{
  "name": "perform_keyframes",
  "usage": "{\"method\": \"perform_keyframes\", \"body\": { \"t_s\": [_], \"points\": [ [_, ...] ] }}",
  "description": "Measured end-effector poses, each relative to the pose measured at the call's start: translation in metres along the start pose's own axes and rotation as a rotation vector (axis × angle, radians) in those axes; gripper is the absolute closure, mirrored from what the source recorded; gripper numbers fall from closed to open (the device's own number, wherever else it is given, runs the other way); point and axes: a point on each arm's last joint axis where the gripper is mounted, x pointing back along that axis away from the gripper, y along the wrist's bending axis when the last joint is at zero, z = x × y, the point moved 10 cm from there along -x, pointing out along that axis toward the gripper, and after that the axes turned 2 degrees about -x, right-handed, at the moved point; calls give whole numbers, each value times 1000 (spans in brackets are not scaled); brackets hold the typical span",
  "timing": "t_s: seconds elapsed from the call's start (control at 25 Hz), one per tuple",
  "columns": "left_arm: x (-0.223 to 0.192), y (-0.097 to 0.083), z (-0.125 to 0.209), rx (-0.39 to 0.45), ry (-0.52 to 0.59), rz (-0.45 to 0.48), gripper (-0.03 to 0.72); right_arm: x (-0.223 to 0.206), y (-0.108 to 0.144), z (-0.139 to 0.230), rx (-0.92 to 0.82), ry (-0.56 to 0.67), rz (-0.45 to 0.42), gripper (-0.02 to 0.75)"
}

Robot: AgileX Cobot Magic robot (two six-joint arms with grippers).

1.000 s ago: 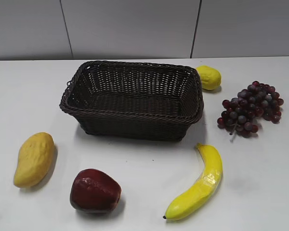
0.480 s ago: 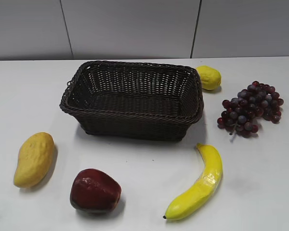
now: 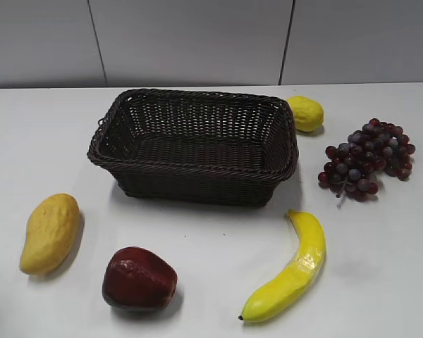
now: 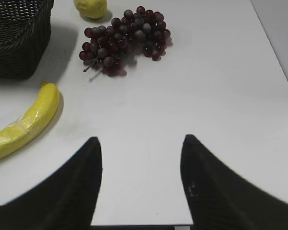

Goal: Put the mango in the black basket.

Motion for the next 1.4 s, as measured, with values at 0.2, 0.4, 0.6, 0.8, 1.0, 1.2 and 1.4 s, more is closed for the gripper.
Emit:
{"method": "perform_keyframes", "body": {
  "t_s": [0.2, 0.4, 0.6, 0.8, 1.0, 1.2, 1.4],
  "points": [
    [-35, -6, -14, -15, 95, 46, 95, 0, 0, 0, 0, 0, 0, 330],
    [-71, -30, -24, -96, 150, 102, 95, 0, 0, 0, 0, 0, 0, 330],
    [-112, -63, -22, -185, 182, 154, 95, 0, 0, 0, 0, 0, 0, 330],
    [-152, -73, -10, -154, 245, 164, 79, 0, 0, 0, 0, 0, 0, 330],
    [-179, -74, 9, -125, 321, 159, 64, 0, 0, 0, 0, -1, 0, 330],
    [-193, -75, 21, -114, 364, 153, 64, 0, 0, 0, 0, -1, 0, 330],
    [-194, -75, 19, -111, 357, 153, 103, 0, 0, 0, 0, -1, 0, 330]
  ]
}}
